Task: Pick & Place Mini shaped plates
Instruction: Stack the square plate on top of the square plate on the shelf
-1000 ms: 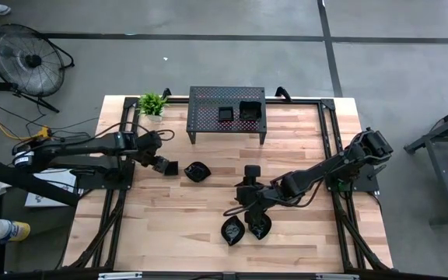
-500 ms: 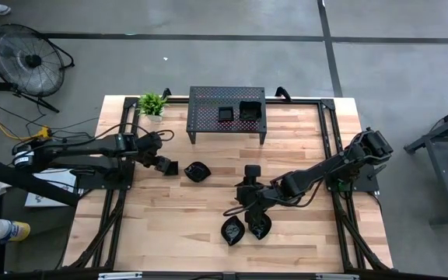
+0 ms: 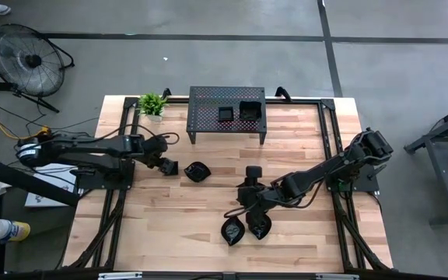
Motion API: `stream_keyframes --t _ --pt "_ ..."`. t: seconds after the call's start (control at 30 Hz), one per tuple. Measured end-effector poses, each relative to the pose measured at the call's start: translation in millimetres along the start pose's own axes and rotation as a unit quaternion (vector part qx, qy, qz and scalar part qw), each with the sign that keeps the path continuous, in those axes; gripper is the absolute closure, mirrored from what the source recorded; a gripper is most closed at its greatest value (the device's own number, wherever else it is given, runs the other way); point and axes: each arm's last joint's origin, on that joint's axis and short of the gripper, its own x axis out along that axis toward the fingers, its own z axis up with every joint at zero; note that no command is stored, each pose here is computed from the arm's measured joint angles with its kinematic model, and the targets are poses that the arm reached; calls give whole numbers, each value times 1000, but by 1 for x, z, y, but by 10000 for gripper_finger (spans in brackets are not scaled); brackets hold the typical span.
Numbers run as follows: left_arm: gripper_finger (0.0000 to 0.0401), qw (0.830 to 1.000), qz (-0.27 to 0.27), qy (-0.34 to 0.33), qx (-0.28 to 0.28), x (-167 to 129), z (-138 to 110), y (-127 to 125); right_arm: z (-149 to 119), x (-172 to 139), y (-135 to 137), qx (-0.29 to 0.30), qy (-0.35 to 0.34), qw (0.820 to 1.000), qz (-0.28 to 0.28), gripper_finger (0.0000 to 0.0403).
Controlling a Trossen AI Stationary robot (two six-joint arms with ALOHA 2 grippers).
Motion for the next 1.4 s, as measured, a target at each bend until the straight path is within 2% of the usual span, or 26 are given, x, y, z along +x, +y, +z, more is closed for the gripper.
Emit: stream_keyframes --t 0.17,0.5,0.83,1.0,1.23,1.4 --pt "226 1000 3 0 0 0 0 0 -1 -1 1 -3 2 1000 -2 206" --pt "336 1000 6 -1 0 0 0 1 -1 -1 1 -4 3 1000 -3 206" --pt "393 1000 3 -8 12 0 1 0 -1 -1 1 -3 3 1000 -3 206" --pt "398 999 -16 -27 18 -1 4 -4 -1 -1 1 -3 3 1000 -3 206" --pt "400 991 -74 -97 46 -5 15 -16 0 -1 1 -1 -1 1000 -3 206" --pt "400 987 -80 -128 57 -11 18 -18 0 -1 1 -2 -4 1000 -2 206"
